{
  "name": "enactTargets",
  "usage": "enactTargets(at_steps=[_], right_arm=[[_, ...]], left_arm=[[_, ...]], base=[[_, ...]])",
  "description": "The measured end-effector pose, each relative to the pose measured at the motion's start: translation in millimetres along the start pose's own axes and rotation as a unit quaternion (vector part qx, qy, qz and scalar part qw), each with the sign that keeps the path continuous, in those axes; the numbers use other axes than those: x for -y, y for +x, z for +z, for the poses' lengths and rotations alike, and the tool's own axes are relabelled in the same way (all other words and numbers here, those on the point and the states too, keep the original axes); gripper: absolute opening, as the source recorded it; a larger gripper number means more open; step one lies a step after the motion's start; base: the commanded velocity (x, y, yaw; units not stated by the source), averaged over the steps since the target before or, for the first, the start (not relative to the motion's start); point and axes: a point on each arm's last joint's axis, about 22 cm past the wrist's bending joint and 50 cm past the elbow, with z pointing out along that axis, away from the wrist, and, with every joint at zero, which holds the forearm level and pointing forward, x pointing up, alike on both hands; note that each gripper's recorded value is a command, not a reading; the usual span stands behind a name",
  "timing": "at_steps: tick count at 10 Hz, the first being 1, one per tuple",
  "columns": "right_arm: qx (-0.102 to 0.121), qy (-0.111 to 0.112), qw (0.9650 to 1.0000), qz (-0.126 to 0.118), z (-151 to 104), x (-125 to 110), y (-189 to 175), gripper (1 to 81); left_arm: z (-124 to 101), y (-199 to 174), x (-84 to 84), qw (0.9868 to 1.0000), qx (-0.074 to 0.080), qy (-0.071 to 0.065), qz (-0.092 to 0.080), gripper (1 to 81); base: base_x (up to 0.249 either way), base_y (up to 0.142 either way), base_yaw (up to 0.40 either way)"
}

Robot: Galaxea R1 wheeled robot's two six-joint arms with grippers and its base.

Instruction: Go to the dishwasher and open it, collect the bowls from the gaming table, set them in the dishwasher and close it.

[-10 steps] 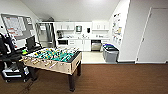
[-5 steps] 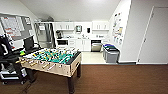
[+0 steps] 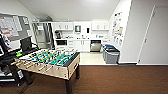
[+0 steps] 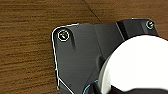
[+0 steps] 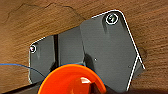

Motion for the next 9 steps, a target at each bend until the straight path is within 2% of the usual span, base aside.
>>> enactTargets(at_steps=[1,9], right_arm=[[0.000,0.000,1.0000,0.000,-0.1,-0.5,0.6,1.0],[0.001,-0.002,1.0000,-0.002,-0.6,-2.0,-1.5,1.0]], left_arm=[[0.1,0.1,-0.4,1.0000,0.000,0.000,0.000,1.0],[0.5,0.1,-1.8,1.0000,0.000,-0.001,0.000,1.0]], base=[[0.142,-0.070,0.000],[0.147,0.000,0.000]])
